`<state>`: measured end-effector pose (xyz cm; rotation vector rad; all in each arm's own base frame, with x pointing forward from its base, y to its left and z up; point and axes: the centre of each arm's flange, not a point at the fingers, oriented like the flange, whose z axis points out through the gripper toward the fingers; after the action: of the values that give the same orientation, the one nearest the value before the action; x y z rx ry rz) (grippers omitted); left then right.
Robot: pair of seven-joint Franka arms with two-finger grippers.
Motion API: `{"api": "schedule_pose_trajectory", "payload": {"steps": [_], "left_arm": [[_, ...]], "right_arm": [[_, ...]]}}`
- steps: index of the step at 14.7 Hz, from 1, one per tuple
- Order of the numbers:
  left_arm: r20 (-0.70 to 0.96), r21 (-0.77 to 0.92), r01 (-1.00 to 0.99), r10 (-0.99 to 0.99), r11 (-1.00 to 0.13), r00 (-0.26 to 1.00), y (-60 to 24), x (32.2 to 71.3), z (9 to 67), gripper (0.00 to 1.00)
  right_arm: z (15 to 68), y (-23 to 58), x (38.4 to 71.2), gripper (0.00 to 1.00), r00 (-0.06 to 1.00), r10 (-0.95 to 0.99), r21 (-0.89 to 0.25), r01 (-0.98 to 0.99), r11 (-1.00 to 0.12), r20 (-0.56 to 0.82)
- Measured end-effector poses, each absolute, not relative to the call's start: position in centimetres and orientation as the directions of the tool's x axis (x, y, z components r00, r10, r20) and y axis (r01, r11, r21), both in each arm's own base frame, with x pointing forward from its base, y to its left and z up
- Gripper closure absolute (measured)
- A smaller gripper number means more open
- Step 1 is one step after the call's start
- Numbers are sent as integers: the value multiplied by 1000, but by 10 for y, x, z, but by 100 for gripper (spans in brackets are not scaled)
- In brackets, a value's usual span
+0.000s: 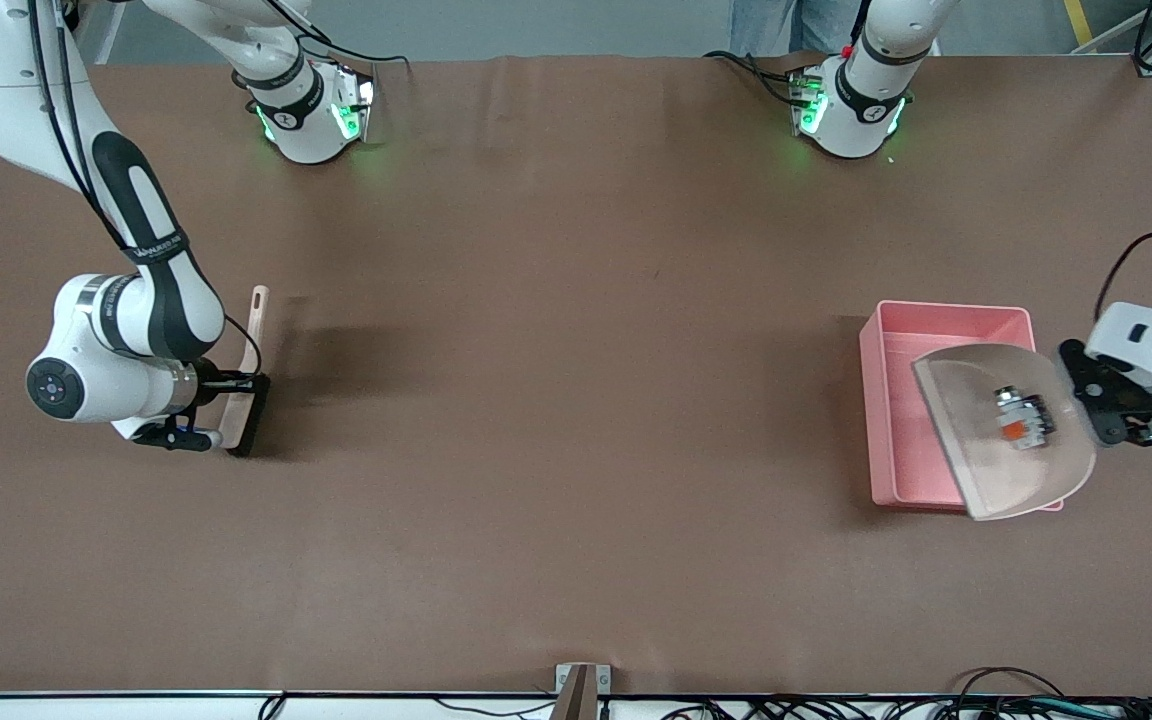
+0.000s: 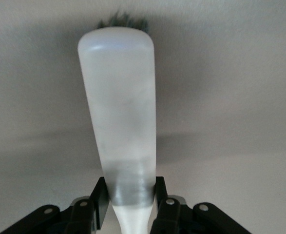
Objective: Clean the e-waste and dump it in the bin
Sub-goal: 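Carry the dustpan with the left gripper over the pink bin, then tilt the dustpan with the left gripper to dump items into the bin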
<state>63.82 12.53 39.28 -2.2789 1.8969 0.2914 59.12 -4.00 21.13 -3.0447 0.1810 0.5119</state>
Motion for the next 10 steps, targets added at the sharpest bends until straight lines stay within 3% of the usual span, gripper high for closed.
{"api": "schedule_pose_trajectory", "payload": {"steps": [2, 7, 10], "left_arm": [[-309, 11, -986, -939, -166, 154, 149, 634, 381, 66], [-411, 45, -993, -908, -105, 77, 158, 627, 361, 66], [-494, 77, -994, -869, -72, 25, 158, 622, 355, 66]], "right_arm": [[222, -41, 601, 48, 947, -109, -30, -123, -992, -302], [244, -56, 617, 2, 959, -129, -32, -141, -989, -252], [280, -58, 627, 0, 969, -130, -34, -140, -990, -211]]}}
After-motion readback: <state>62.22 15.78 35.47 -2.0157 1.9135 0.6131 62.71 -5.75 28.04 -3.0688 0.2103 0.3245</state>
